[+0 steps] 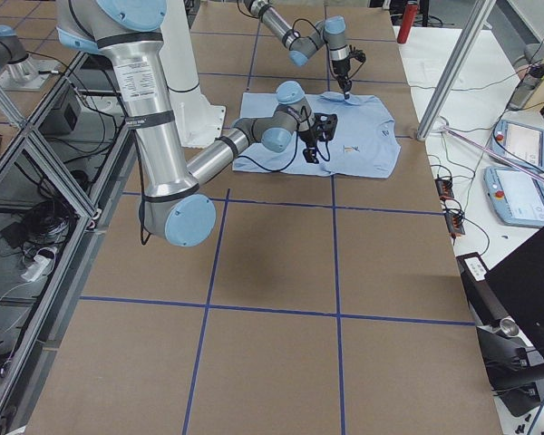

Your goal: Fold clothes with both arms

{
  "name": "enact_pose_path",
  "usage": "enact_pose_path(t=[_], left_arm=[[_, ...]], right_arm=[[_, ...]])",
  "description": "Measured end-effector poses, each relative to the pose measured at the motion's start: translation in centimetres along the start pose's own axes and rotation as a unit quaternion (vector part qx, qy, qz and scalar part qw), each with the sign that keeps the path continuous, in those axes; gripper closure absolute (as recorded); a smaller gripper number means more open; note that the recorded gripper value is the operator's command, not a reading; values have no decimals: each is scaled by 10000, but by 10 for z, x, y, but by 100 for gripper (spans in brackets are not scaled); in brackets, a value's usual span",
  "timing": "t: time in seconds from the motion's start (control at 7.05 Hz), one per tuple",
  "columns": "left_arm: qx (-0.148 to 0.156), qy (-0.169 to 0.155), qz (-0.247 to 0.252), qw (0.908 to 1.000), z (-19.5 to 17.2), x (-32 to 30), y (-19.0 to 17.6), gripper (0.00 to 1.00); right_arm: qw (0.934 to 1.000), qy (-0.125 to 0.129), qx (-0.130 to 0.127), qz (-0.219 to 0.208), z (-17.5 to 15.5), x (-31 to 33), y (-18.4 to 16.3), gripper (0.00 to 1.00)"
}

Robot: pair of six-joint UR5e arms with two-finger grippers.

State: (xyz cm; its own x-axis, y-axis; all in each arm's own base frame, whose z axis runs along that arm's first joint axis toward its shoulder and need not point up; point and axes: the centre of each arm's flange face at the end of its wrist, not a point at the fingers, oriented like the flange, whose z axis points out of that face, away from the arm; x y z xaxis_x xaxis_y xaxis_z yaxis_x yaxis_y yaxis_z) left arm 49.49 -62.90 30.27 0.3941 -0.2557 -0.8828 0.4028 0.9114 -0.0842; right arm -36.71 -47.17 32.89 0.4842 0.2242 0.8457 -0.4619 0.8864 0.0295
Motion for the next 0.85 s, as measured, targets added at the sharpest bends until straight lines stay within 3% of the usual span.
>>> enact_pose_path(t=[0.28,0.57,0.85], left_arm=[[-48,277,-294,9992,-8,44,26,0],[-364,808,-351,9954,-54,45,94,0],[-591,1224,-196,9905,-123,5,147,0]], right_arm=[[10000,5,-11,-8,1,0,1,0],[9999,11,-119,34,0,2,16,0],[9973,106,-475,544,-5,15,95,2]])
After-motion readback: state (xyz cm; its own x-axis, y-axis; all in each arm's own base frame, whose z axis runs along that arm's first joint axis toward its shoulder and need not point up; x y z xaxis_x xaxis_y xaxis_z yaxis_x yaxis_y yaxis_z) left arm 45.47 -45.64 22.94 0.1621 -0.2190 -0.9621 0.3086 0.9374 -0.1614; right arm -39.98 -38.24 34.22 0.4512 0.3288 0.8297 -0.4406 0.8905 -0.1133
